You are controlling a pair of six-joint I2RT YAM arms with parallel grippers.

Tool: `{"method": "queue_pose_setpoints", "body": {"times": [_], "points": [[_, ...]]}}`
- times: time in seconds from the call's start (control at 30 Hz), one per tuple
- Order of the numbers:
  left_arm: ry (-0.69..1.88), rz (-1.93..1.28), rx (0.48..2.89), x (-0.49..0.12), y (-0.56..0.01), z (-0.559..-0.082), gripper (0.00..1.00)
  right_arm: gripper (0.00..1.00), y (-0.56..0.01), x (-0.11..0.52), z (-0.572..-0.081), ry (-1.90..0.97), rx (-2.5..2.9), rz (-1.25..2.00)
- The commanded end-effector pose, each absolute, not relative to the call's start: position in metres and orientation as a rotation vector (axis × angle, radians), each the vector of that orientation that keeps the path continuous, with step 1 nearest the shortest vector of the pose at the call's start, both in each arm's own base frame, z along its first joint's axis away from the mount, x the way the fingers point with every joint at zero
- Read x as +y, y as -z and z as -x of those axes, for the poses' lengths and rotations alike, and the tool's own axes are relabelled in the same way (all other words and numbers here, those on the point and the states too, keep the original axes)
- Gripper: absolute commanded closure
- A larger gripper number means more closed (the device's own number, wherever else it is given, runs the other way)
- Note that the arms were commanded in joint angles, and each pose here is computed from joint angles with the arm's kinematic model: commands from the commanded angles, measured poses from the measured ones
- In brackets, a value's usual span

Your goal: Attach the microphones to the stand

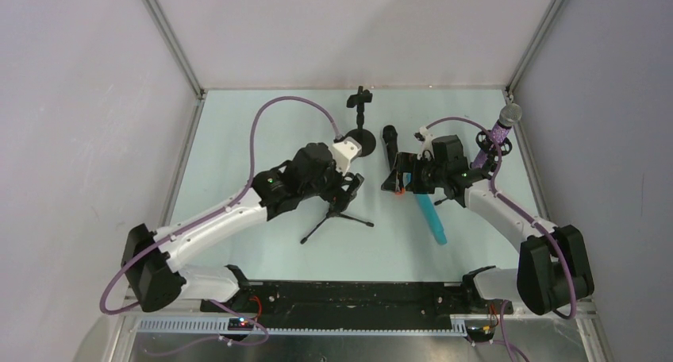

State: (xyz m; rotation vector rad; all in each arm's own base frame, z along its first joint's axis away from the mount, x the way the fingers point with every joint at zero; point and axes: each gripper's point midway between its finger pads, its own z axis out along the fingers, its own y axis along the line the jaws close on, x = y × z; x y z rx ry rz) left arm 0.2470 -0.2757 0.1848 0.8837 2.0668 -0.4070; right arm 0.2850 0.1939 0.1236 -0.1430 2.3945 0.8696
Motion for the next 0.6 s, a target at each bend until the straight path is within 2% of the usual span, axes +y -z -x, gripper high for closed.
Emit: {"method": "queue_pose_setpoints", "body": {"times": [0.0,0.33,0.57], "points": [[0.509,-0.777,1.887,-0.285,-0.262,-0.252,0.00,0.00,-0.148,0.194,-0.294,-0.857,2.316,0.178],[0.563,-0.536,1.702,-0.259,-0.355,-0.250,0.00,0.00,-0.150,0.193,-0.293,-0.853,2.317,0.177],[0.549,-0.266,1.749,-0.231,-0.352,-0.259,0.00,0.00,-0.146,0.192,-0.291,-0.845,2.334,0.177]]}}
